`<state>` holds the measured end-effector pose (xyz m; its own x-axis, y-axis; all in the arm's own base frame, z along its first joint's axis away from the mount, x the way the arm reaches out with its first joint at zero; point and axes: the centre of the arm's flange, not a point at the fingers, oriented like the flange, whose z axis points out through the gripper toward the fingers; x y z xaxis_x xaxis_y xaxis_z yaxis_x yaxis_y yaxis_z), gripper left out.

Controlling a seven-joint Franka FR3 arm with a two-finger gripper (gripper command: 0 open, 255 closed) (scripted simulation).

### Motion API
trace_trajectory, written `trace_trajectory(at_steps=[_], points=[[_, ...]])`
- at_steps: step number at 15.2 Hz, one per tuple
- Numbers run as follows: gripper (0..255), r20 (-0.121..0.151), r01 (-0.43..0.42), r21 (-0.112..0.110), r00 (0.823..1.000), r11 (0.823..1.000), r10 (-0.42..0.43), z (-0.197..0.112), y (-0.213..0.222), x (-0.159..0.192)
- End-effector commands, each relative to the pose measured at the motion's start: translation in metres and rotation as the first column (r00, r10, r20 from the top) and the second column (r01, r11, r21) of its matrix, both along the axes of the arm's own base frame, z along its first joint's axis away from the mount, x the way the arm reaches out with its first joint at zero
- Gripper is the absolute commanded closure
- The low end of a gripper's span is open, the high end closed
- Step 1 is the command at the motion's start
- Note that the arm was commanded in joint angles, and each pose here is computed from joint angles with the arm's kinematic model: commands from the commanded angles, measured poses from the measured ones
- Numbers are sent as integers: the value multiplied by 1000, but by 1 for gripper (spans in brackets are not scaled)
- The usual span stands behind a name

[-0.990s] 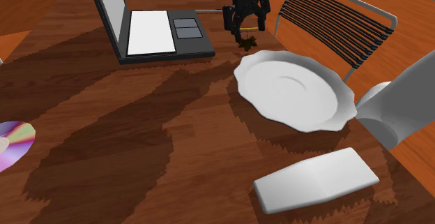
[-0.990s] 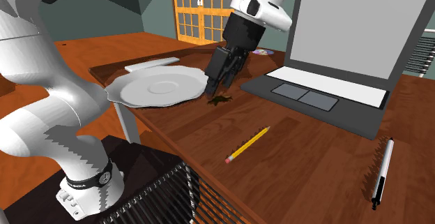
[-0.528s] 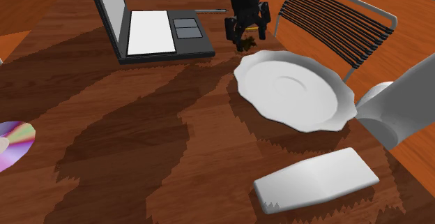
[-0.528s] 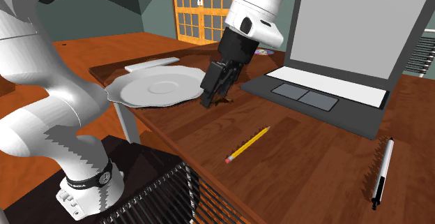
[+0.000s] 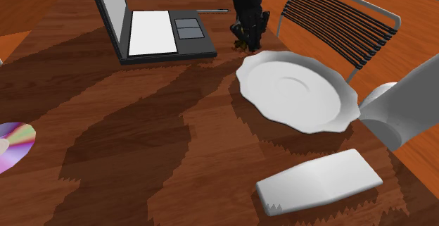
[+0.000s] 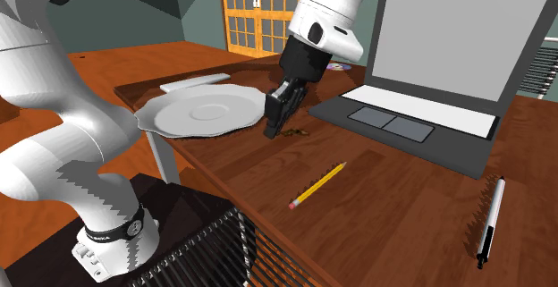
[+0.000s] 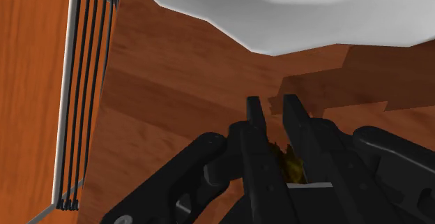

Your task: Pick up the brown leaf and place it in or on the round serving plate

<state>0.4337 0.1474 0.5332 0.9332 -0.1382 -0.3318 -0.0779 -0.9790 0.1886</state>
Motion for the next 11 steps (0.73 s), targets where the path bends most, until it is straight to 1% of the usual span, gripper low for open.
trace_trajectory(at_steps=[1,7,8,9,10,11], points=[[255,0,0,0,1000,1000,0,0,0,0],[255,0,0,0,1000,1000,0,0,0,0],[0,0,0,0,1000,1000,0,0,0,0],[0,-40,-139,10,989,990,140,3,9,14],[0,-77,-275,26,958,961,277,5,20,27],[0,-112,-405,47,906,913,408,6,33,38]])
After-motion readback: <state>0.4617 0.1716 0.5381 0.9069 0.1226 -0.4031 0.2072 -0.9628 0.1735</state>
